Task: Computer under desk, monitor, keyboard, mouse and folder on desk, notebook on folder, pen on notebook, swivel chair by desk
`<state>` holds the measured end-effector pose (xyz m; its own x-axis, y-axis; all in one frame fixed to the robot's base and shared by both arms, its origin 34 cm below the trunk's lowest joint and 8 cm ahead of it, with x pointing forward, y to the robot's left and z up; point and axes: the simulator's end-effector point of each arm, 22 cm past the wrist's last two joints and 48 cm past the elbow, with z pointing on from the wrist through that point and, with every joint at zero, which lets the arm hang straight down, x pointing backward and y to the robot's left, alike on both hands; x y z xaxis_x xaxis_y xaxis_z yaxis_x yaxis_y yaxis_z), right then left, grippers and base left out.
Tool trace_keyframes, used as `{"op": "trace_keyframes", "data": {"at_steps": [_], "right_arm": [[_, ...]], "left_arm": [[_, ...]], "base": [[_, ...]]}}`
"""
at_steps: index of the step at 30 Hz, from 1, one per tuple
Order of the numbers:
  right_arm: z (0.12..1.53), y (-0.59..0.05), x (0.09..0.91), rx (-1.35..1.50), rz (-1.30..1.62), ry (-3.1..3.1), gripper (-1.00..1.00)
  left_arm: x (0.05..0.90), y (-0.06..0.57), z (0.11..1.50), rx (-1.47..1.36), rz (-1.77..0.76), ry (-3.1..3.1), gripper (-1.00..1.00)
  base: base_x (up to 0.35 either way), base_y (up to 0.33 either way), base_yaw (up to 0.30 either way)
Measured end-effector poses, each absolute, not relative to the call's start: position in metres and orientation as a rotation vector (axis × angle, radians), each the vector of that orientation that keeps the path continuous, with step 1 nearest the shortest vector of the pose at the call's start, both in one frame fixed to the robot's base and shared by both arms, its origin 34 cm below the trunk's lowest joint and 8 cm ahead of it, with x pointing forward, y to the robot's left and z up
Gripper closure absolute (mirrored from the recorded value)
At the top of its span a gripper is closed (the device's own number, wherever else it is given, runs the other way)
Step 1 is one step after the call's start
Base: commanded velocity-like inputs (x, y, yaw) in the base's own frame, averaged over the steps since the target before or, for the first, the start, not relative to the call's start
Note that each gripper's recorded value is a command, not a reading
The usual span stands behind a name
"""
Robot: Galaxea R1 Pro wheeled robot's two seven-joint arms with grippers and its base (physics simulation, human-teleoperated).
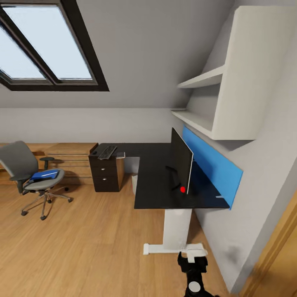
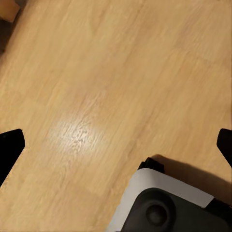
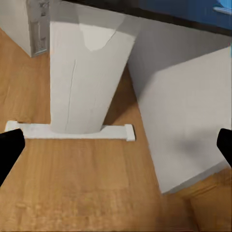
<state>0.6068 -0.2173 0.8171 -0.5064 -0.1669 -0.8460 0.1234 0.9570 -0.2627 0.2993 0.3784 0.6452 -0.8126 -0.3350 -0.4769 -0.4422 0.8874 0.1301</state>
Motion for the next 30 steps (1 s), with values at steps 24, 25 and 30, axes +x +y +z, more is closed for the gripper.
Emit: {"op": "trace_keyframes", "data": {"at_steps": [24, 25, 30], "right_arm": [[0.762, -0.15, 0.551, -0.114, -0.071, 2.141, -1.0], [0.763, -0.15, 0.551, -0.113, -0.071, 2.139, -1.0], [0.763, -0.148, 0.551, -0.114, -0.067, 2.135, -1.0]], "left_arm": [[0.297, 0.331, 0.642, -0.554, 0.267, 2.556, -1.0], [0.298, 0.331, 0.642, -0.544, 0.266, 2.558, -1.0], [0.299, 0.33, 0.642, -0.507, 0.269, 2.562, -1.0]], "base": [[0.244, 0.246, 0.076], [0.268, 0.235, 0.261], [0.268, 0.235, 0.269]]}}
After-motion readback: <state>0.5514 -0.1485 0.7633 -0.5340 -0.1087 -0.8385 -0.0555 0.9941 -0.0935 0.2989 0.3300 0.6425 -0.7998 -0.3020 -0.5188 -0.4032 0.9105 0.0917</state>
